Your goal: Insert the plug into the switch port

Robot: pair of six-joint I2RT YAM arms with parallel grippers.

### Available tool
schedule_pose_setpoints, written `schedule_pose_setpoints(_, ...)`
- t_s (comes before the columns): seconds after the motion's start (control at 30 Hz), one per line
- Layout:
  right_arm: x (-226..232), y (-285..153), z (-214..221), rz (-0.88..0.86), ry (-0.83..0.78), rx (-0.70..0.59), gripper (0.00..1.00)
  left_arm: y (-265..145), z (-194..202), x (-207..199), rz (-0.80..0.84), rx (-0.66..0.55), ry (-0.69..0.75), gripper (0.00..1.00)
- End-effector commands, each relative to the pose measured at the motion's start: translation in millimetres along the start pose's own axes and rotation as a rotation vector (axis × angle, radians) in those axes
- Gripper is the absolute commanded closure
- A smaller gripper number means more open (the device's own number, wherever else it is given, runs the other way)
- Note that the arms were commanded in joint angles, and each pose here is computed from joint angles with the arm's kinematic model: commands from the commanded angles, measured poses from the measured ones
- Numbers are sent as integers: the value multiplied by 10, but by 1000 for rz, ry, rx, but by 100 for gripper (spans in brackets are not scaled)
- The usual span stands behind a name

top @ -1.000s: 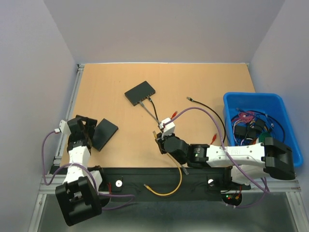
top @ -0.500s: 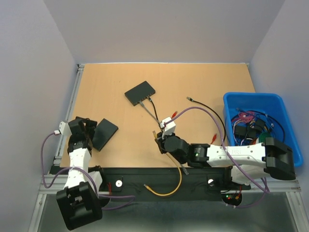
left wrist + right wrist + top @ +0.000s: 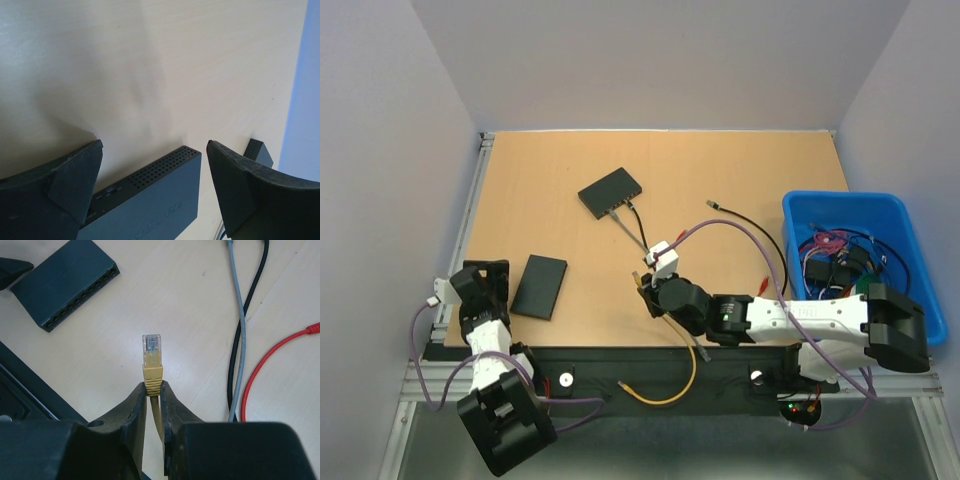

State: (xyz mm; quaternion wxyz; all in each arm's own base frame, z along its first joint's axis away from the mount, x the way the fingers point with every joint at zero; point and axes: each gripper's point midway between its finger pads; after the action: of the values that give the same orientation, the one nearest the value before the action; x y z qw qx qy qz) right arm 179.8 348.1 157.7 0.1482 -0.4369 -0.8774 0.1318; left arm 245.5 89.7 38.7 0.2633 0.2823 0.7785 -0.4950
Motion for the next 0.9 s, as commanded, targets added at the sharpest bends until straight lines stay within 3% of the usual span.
schedule_pose_setpoints(0.0, 90, 34, -163, -28, 17, -25, 100, -76, 329, 431, -135, 118, -13, 1)
schedule_pose_setpoints(0.47, 74, 32, -103, -18, 68, -11, 100, -21, 497, -159, 96, 223, 164, 2)
schedule_pose_setpoints(0.87, 122, 228, 303, 5, 83, 91, 100, 77, 1156, -549, 254, 442, 379, 8)
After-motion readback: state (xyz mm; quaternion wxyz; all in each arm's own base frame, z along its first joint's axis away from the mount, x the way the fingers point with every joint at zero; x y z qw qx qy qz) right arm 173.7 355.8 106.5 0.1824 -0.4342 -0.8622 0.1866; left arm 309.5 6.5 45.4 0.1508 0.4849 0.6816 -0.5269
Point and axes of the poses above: each gripper's point midway between its finger pads, its own y axis out along the fingers, its own x axis along the line the jaws close on, z = x × y, and after that the axes turned 1 degree about y, right-handed
